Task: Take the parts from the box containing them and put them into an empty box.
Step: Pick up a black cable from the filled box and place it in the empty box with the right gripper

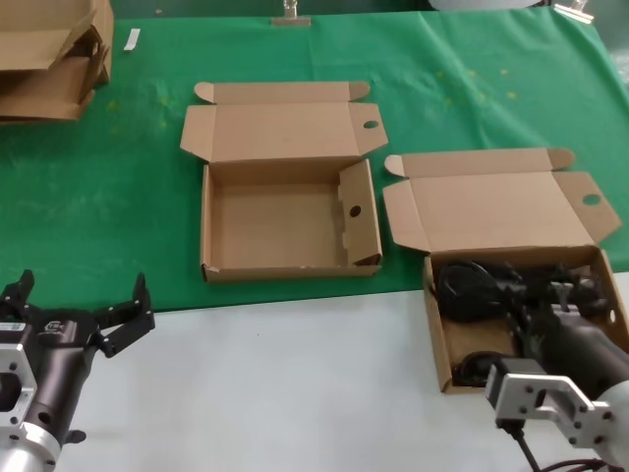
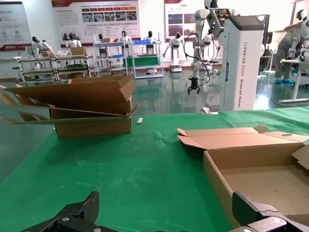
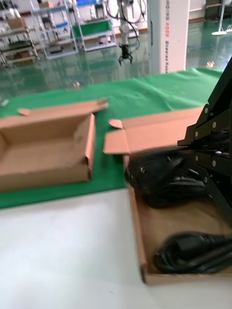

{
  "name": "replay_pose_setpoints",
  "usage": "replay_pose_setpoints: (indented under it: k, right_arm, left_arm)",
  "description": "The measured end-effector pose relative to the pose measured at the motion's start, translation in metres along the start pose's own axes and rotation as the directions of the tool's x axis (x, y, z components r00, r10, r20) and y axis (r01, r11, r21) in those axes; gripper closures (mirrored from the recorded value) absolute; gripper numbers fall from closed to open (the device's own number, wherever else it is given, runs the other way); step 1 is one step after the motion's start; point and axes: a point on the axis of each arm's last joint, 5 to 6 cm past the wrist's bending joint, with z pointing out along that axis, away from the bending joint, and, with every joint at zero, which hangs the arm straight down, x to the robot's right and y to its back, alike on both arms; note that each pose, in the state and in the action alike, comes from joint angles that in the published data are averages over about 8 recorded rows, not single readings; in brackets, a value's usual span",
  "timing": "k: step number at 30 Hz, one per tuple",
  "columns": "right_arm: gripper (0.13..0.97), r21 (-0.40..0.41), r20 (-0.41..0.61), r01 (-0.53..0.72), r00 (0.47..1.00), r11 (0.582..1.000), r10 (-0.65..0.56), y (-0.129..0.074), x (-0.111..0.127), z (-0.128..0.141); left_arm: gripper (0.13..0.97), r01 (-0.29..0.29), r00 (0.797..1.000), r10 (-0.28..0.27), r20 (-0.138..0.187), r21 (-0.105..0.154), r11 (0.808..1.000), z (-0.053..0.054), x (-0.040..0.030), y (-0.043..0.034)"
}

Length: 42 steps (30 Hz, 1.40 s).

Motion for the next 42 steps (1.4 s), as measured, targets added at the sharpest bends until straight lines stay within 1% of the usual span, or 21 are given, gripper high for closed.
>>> replay_pose_setpoints:
  k: [6, 13, 15, 18, 21, 24, 31, 34, 38, 42]
  right_arm:
    - [0.937, 0.015, -0.037, -0.007, 0.999, 1.0, 0.008, -0.015, 0.013, -0.011]
    - [0.938, 0.023, -0.067, -0.012, 0.998, 1.0, 0.014, -0.031, 0.022, -0.014]
    - [0.938, 0.023, -0.077, -0.013, 0.997, 1.0, 0.015, -0.039, 0.025, -0.013]
    - [0.939, 0.014, -0.095, -0.012, 0.995, 1.0, 0.013, -0.057, 0.029, -0.006]
    - [0.939, -0.003, -0.106, -0.007, 0.994, 1.0, 0.006, -0.079, 0.035, 0.007]
    - [0.939, -0.017, -0.101, 0.002, 0.995, 1.0, -0.004, -0.103, 0.04, 0.025]
    - [0.94, -0.021, -0.047, 0.031, 0.998, 0.999, -0.032, -0.153, 0.049, 0.075]
    - [0.94, 0.002, -0.023, 0.041, 0.999, 0.999, -0.041, -0.174, 0.049, 0.096]
    - [0.94, 0.058, -0.015, 0.044, 0.999, 0.997, -0.043, -0.198, 0.045, 0.12]
    - [0.94, 0.11, -0.023, 0.043, 0.999, 0.993, -0.041, -0.211, 0.04, 0.139]
  left_arm:
    - [0.132, 0.0, 1.0, 0.0, 0.0, 0.0, 1.0, 0.0, 0.0, 0.0]
    - [0.132, 0.0, 1.0, 0.0, 0.0, 0.0, 1.0, 0.0, 0.0, 0.0]
    - [0.132, 0.0, 1.0, 0.0, 0.0, 0.0, 1.0, 0.0, 0.0, 0.0]
    - [0.132, 0.0, 1.0, 0.0, 0.0, 0.0, 1.0, 0.0, 0.0, 0.0]
    - [0.132, 0.0, 1.0, 0.0, 0.0, 0.0, 1.0, 0.0, 0.0, 0.0]
    - [0.132, 0.0, 1.0, 0.0, 0.0, 0.0, 1.0, 0.0, 0.0, 0.0]
    - [0.132, 0.0, 1.0, 0.0, 0.0, 0.0, 1.0, 0.0, 0.0, 0.0]
    - [0.132, 0.0, 1.0, 0.0, 0.0, 0.0, 1.0, 0.0, 0.0, 0.0]
    - [0.132, 0.0, 1.0, 0.0, 0.0, 0.0, 1.0, 0.0, 0.0, 0.0]
    - [0.132, 0.0, 1.0, 0.0, 0.0, 0.0, 1.0, 0.0, 0.0, 0.0]
